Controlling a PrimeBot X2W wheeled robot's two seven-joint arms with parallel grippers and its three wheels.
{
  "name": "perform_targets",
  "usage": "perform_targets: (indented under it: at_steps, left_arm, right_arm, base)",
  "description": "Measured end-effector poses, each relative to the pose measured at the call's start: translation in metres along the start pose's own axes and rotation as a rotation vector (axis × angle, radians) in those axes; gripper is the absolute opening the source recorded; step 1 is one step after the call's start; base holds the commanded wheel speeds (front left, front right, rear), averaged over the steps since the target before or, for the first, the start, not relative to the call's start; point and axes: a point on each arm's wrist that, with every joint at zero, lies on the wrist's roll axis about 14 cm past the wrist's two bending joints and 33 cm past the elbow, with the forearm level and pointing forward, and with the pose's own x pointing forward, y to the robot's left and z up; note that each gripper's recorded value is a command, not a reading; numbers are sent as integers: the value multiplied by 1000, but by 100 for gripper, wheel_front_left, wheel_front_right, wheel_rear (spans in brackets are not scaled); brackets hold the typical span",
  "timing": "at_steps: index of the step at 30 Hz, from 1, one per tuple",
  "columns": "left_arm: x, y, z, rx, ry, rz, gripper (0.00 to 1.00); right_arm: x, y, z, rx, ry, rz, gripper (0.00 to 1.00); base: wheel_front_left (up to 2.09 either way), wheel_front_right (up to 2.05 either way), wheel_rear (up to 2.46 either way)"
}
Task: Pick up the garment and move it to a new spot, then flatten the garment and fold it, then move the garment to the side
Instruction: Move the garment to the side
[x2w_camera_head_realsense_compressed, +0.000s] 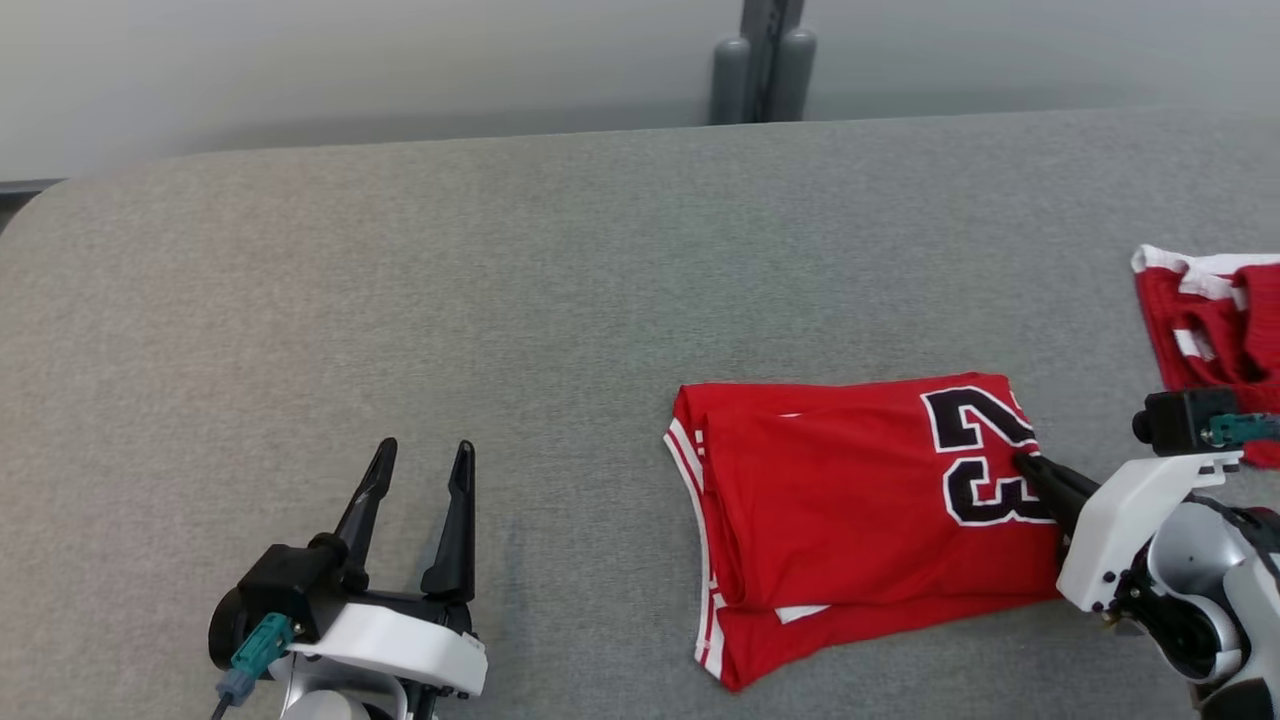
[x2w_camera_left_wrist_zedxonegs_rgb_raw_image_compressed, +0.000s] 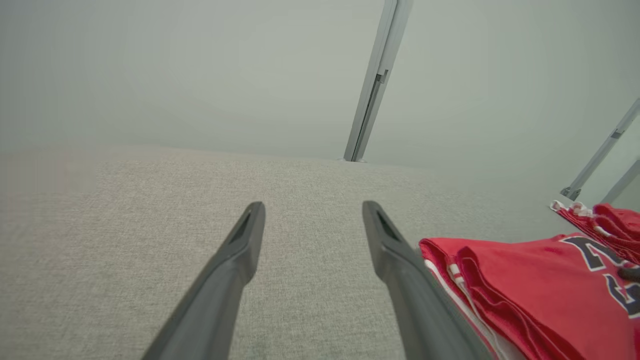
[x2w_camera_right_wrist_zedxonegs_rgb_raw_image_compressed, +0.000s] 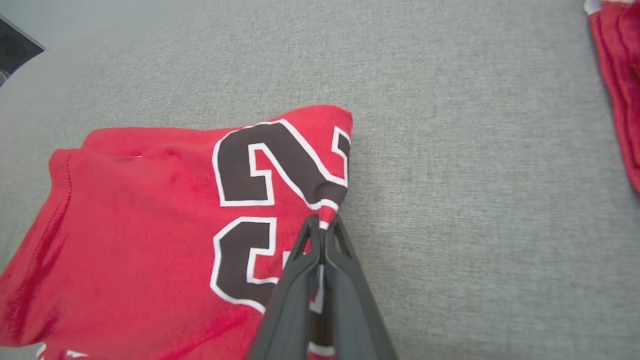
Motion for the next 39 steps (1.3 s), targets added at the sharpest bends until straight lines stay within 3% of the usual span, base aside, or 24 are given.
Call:
perform_targets:
  at_steps: [12, 23, 31, 39]
  left_arm:
    - [26, -73, -22, 0, 52, -229, 100]
    - [37, -146, -45, -5, 108, -446, 100]
    - [39, -137, -41, 0, 98, -420, 100]
    - [35, -105, -30, -3, 73, -329, 100]
  right_arm:
    - [-73, -78, 16, 38, -136, -222, 0]
    - [-128, -114, 3, 83, -184, -365, 0]
    - [-115, -105, 37, -3, -231, -332, 0]
    - [-99, -99, 115, -142, -311, -312, 0]
  base:
    - [0, 0, 0]
    - [0, 0, 0]
    - [0, 0, 0]
    - [0, 0, 0]
